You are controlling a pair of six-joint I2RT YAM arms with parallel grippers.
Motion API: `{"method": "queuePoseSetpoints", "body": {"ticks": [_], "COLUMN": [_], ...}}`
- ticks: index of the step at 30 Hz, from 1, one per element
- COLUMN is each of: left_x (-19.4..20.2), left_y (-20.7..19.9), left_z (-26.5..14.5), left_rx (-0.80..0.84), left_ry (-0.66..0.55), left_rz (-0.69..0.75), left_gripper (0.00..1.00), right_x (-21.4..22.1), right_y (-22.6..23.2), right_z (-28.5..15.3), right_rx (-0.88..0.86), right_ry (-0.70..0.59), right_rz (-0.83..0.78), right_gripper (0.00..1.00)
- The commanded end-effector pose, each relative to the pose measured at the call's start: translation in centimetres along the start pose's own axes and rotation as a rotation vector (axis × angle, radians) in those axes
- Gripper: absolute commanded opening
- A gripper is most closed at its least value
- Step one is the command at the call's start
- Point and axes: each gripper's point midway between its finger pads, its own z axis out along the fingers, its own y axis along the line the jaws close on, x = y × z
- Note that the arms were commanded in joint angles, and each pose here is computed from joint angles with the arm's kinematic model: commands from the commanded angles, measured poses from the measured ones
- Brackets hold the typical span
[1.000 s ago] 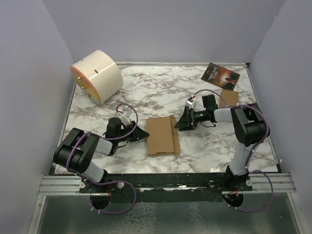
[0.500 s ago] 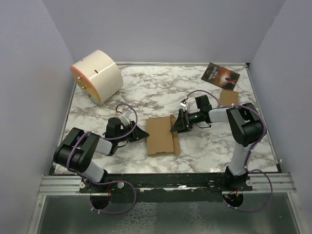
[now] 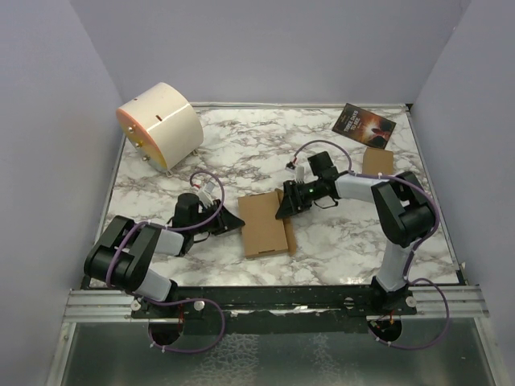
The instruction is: Fold the paper box
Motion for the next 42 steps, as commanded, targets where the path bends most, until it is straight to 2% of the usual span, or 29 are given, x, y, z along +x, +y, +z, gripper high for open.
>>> {"method": "queuePoseSetpoints", "body": {"ticks": [1,6,11,16,18,23,31,37,42], "left_x": [1.5,1.3,1.1,0.9,0.8,0.5,0.4,-0.3,-1.0], "left_y": [0.4,-0.4,-1.1,-1.7,-1.9,-2.0,-1.5,-1.2,-1.4], "left_z": [-0.2,0.1,0.5,0.6,0.7,1.0,1.3,1.8,2.2], "left_rx": [-0.03,-0.016,-0.013,-0.013,-0.01,-0.016,-0.033,-0.061,-0.063], "left_ry": [0.069,0.073,0.08,0.083,0.082,0.083,0.1,0.114,0.124], "left_rz": [-0.035,-0.028,-0.016,-0.004,0.0,0.01,0.053,0.1,0.14], "left_gripper": [0.21,0.21,0.21,0.21,0.21,0.21,0.22,0.24,0.27], "right_x": [-0.5,-1.0,-1.0,-1.0,-1.0,-0.9,-1.6,-2.7,-4.5], "right_y": [-2.5,-2.9,-2.8,-2.7,-2.6,-2.2,-0.7,0.0,0.4], "right_z": [0.0,0.2,0.8,1.4,1.6,1.9,0.6,-2.7,-6.3], "right_rx": [0.185,0.262,0.319,0.379,0.402,0.417,0.287,0.101,-0.027], "right_ry": [0.008,0.018,0.053,0.081,0.091,0.105,0.086,0.019,-0.083], "right_rz": [-0.088,-0.156,-0.227,-0.293,-0.319,-0.359,-0.335,-0.292,-0.307], "right_gripper": [0.53,0.52,0.43,0.41,0.36,0.35,0.51,0.73,0.75]}}
